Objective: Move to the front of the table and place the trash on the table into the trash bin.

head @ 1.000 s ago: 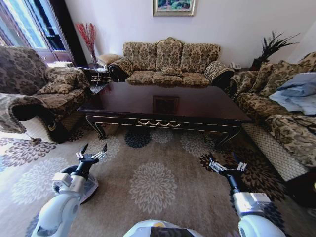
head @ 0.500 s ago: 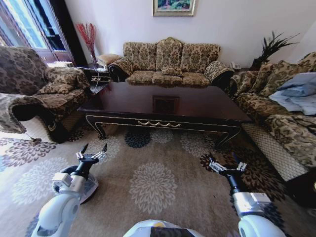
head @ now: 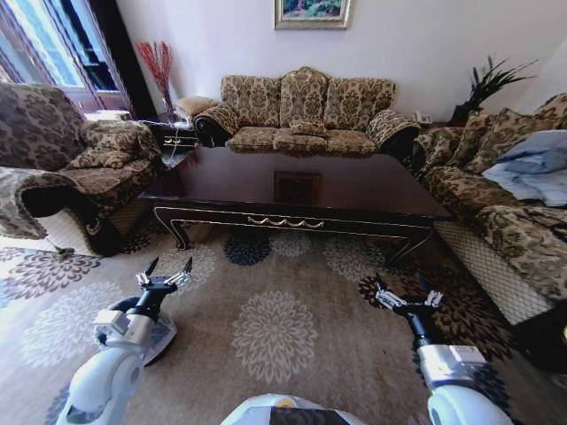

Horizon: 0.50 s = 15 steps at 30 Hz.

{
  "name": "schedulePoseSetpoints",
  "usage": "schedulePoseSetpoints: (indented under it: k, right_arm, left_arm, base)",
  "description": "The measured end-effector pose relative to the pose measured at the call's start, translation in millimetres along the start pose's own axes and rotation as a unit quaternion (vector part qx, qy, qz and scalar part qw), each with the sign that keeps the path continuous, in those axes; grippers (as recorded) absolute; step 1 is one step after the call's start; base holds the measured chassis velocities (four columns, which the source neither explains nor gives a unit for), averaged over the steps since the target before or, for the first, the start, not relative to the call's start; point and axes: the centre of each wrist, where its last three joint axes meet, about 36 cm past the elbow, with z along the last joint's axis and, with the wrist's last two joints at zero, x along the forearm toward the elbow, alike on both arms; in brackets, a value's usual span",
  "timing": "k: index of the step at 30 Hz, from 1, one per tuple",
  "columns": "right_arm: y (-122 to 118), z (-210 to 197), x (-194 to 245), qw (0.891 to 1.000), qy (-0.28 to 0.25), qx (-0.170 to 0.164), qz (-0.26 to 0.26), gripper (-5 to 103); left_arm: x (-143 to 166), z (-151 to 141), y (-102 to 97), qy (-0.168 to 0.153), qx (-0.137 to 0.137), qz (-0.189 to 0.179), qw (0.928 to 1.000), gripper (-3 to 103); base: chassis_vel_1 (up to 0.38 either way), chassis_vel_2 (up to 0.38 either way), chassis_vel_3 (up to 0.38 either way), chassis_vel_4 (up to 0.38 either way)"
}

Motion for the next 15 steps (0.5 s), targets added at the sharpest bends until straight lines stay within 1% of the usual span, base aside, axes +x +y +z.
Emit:
schedulePoseSetpoints:
  k: [15]
  right_arm:
    - [0.0,0.0,0.0,1.0,0.0,0.0,0.0,100]
  left_arm:
    - [0.0,0.0,0.0,0.0,0.0,0.0,1.0,100]
  base:
    - [0.0,0.0,0.0,0.0]
